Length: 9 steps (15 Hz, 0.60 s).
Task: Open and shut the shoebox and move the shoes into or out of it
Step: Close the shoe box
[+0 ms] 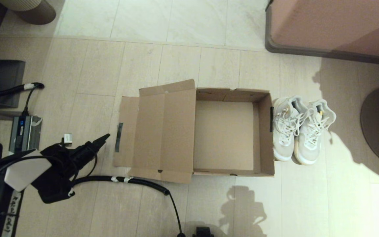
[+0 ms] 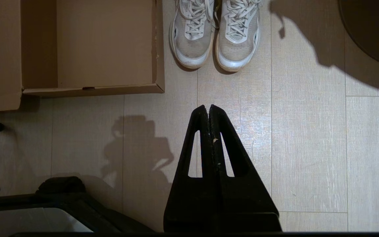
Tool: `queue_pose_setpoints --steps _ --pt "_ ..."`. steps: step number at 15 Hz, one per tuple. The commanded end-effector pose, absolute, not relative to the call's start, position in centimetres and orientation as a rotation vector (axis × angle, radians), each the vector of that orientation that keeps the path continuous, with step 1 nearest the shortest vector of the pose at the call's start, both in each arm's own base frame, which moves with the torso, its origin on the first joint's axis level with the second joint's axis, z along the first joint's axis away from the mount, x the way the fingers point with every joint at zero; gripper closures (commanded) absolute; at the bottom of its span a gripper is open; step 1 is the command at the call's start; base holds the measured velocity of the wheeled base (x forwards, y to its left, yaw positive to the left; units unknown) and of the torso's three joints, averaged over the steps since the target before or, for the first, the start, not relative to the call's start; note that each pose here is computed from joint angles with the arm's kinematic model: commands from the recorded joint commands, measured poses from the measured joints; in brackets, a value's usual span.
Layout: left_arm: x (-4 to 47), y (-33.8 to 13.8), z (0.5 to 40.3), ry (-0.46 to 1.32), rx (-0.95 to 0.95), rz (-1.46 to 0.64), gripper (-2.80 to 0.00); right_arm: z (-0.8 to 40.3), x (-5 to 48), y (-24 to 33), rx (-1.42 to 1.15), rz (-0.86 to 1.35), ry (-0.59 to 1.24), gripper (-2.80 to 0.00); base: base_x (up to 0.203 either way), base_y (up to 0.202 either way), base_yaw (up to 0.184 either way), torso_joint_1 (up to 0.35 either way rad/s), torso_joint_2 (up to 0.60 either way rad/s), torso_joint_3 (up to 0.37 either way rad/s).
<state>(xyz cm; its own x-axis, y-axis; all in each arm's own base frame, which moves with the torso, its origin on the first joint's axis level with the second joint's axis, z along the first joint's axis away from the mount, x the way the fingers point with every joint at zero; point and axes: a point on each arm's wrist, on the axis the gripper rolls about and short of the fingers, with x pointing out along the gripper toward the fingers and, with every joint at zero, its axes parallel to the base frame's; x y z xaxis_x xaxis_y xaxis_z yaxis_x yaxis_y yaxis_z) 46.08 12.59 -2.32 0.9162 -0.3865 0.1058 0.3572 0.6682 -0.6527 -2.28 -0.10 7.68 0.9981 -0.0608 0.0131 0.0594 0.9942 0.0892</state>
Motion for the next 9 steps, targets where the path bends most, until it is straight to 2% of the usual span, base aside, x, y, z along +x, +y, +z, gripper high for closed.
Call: queue_pose_setpoints --steps 1,9 --pt "46.3 12.2 -3.9 0.061 -0.738 -0.427 -2.8 7.6 -2.2 -0.1 0.089 -0.061 -0.011 0.0 0.0 0.0 0.0 0.0 0.0 0.0" --pt "47.2 9.8 -4.9 0.082 -0.738 -0.475 -2.8 7.6 -2.3 -0.1 0.091 -0.061 -0.012 0.0 0.0 0.0 0.0 0.0 0.0 0.0"
